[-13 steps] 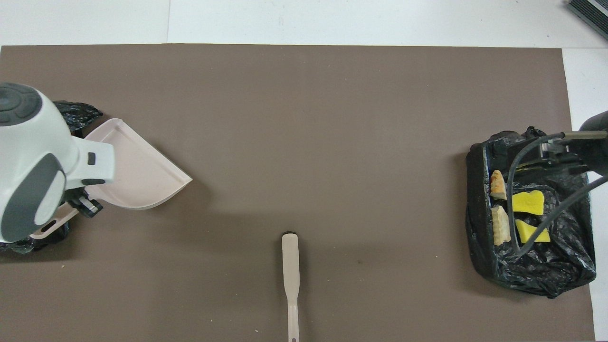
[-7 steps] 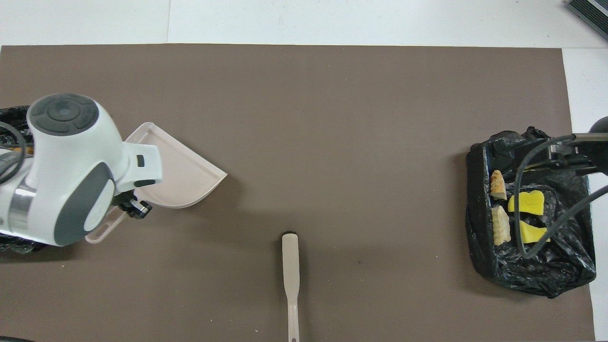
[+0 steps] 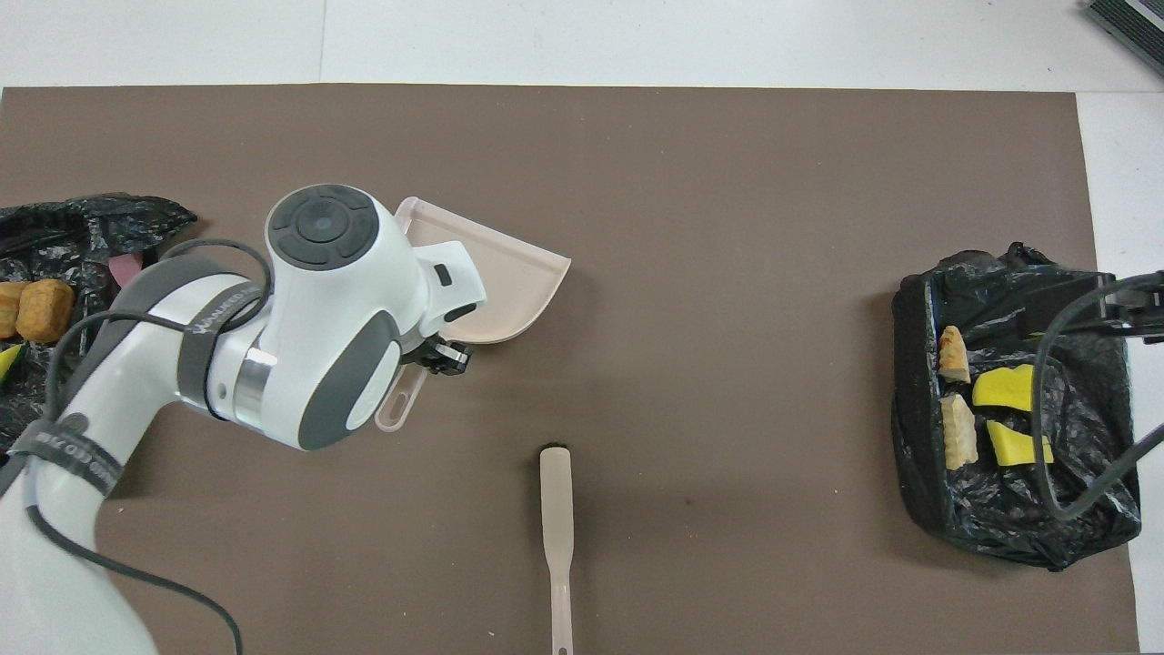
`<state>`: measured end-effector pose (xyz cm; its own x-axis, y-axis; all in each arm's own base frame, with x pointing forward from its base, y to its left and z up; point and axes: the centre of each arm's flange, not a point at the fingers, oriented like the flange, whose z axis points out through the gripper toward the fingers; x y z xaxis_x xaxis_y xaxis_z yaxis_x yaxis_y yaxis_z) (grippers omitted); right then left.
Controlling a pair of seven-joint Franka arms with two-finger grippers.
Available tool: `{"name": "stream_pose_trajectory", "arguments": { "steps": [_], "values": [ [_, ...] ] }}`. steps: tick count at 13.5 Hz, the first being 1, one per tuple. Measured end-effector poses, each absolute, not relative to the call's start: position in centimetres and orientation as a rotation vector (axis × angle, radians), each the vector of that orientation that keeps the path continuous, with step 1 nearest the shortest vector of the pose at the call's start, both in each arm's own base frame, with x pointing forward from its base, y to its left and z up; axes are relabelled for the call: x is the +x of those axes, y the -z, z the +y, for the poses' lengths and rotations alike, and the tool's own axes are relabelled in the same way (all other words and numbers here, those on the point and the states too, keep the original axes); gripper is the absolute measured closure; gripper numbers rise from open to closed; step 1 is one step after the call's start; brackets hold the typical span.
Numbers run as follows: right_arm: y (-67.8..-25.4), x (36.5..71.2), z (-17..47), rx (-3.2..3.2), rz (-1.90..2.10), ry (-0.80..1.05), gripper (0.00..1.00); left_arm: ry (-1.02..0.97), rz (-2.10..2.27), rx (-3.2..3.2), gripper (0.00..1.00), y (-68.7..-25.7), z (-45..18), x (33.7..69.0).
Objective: Sweep and dump trash in bin
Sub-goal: 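Set the dustpan down beside the brush and withdraw the left gripper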
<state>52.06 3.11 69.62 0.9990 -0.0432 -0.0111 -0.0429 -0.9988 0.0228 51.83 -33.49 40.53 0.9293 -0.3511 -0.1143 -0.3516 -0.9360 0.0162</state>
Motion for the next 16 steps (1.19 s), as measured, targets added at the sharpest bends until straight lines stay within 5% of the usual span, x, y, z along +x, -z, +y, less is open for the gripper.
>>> {"name": "stream_pose_trajectory", "arguments": {
  "steps": [7,8,13,16],
  "values": [
    [-69.6,52.1,3.1,3.119,-0.067,0.021,0.0,-0.128,0.256,-3.194,0.68,-35.6,-39.2,51.1],
    [-69.6,52.1,3.1,3.119,-0.068,0.021,0.0,-0.117,0.252,-3.199,0.63,-35.2,-39.3,51.3],
    [-69.6,52.1,3.0,3.118,-0.071,0.021,0.0,-0.067,0.178,-3.213,0.04,-36.9,-37.3,53.2],
    [-69.6,52.1,3.0,3.118,-0.071,0.021,0.0,-0.027,0.023,-3.229,0.0,-39.3,-31.8,56.3]
  ]
}}
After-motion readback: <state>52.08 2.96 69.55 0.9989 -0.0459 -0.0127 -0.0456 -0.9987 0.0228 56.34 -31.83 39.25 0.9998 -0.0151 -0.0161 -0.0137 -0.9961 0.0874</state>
